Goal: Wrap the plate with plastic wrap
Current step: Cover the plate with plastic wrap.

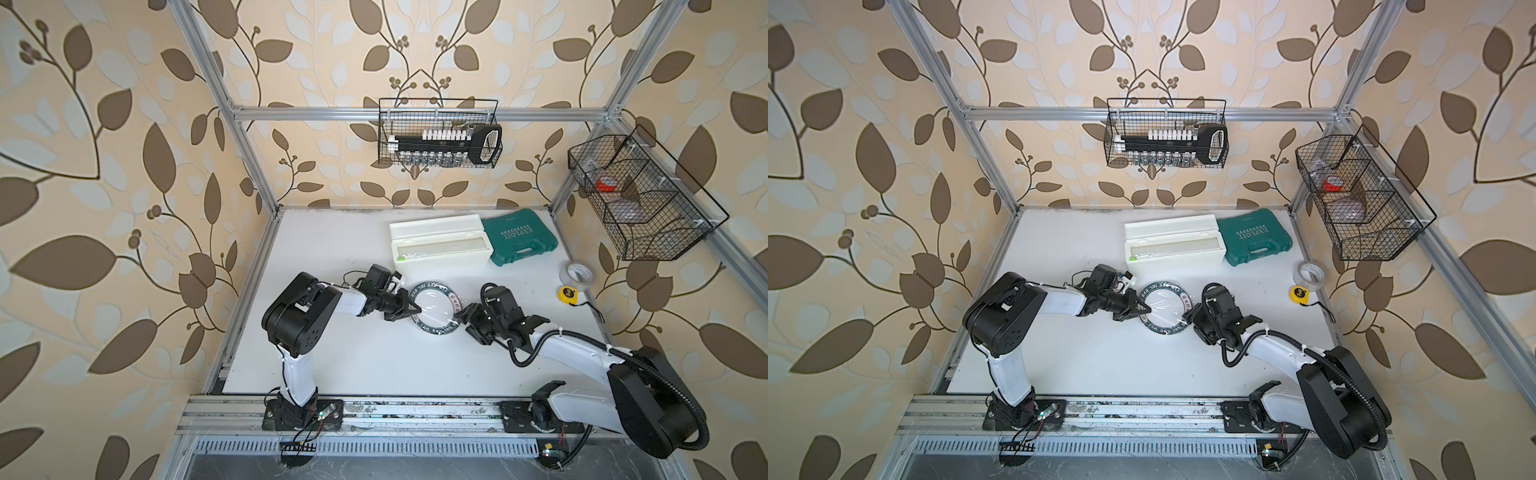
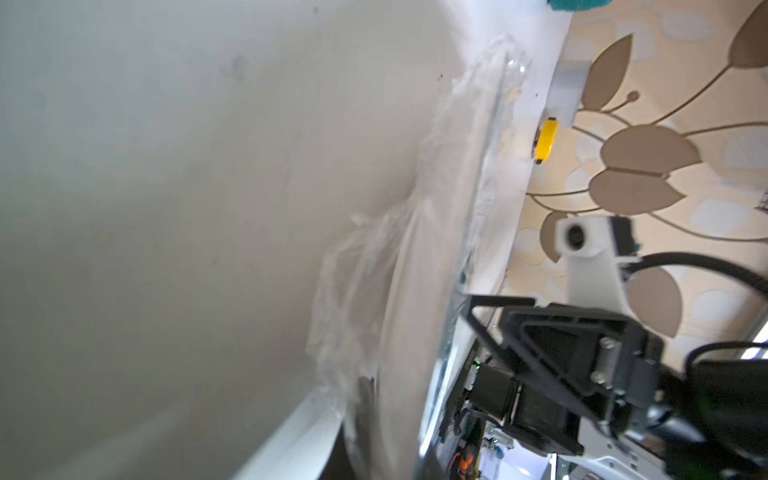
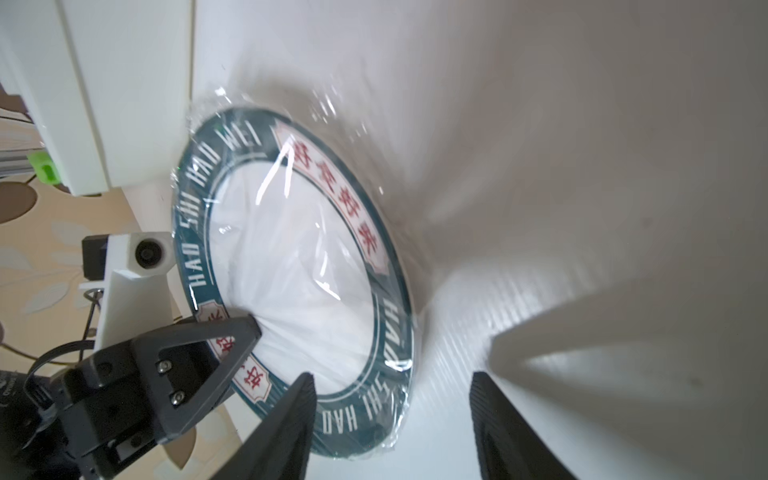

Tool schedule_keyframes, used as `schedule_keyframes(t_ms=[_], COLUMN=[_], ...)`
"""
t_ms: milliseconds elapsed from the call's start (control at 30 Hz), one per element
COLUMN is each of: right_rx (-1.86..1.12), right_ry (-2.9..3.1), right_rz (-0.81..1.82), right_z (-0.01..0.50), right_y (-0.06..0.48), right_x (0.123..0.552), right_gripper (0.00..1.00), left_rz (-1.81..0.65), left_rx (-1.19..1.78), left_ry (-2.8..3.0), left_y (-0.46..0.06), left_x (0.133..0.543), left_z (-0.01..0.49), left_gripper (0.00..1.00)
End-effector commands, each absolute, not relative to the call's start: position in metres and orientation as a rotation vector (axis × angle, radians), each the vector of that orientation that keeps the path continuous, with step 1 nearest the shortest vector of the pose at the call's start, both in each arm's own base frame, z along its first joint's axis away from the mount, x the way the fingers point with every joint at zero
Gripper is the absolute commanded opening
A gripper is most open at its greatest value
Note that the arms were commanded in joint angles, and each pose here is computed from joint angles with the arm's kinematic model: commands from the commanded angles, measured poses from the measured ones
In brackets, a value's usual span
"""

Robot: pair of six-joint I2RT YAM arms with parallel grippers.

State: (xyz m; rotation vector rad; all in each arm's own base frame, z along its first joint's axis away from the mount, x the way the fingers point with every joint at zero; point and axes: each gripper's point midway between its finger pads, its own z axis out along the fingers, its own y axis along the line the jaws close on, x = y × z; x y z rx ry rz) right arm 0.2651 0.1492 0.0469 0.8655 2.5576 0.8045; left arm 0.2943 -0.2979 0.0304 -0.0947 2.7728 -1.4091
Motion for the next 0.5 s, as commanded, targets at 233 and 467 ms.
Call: schedule_keyframes(t_ms=[233,467], right_rx=[0.266,0.186], right_ry=[2.724,2.761], right_rz=[0.500,0.465], right_z=[0.059,0.060], right_y=[0.138,0.142], right_x=[0.308,0.309], right_gripper=[0.61,0.55], left_rz=[-0.814,-1.063], left_rx=[-0.117,-0.197], left_ry=[3.189,2.980], left_y=[-0.228,-0.241], left_x=[0.257,0.265], left_z=[-0.018,0.047], left_gripper=[0.53,0.62])
